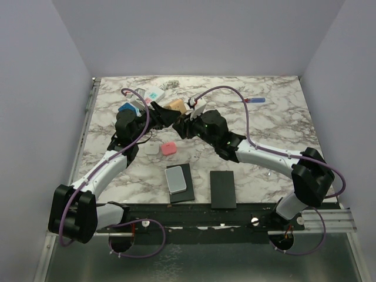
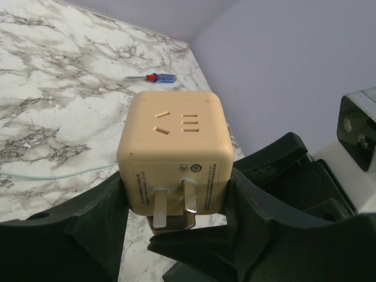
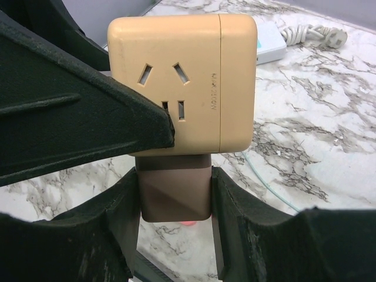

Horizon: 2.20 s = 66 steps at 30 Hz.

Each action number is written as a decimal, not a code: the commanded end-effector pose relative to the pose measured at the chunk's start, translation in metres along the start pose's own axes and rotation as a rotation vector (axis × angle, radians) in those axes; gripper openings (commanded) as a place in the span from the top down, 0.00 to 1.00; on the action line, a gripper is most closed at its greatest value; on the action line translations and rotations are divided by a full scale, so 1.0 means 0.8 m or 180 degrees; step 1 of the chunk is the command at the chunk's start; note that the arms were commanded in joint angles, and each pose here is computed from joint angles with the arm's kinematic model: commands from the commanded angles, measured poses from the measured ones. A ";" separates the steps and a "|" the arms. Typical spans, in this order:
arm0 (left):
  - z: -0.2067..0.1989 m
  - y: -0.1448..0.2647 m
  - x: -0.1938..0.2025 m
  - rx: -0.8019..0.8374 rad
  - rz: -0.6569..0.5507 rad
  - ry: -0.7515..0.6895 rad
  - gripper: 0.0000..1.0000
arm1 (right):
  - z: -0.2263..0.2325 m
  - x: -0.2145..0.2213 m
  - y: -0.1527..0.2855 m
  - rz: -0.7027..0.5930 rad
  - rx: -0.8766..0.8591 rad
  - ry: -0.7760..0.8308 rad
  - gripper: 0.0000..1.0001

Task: Pull the plug off the socket
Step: Remove the plug from the socket.

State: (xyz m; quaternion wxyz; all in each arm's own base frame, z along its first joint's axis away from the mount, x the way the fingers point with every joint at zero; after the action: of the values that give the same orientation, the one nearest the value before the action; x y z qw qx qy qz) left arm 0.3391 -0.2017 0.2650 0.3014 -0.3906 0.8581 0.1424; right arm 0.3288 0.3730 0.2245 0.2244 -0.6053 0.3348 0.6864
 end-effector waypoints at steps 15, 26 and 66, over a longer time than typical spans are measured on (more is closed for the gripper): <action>-0.004 0.003 -0.033 -0.0007 -0.0287 -0.0171 1.00 | -0.025 0.026 -0.002 0.0287 0.0245 -0.0672 0.99; -0.002 0.003 -0.034 -0.0013 -0.0290 -0.0175 1.00 | -0.011 0.020 -0.005 0.0356 0.0149 -0.0879 0.99; 0.005 0.000 -0.039 -0.0052 -0.0211 -0.0216 1.00 | -0.043 0.036 0.012 0.0304 0.0531 -0.0209 0.99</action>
State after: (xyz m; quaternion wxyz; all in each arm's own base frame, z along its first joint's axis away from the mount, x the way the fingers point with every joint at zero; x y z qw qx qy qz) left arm 0.3428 -0.2025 0.2550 0.2932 -0.3674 0.8685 0.1574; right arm 0.3295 0.3709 0.2137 0.2240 -0.5782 0.3469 0.7037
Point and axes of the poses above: each gripper's point midway between its finger pads, its own y axis back along the fingers, its own z axis along the line the jaws close on, x = y × z, the point moved 1 cm from there along y, back along the fingers, and after that the axes turned 6 degrees about y, right-handed, at the moved point
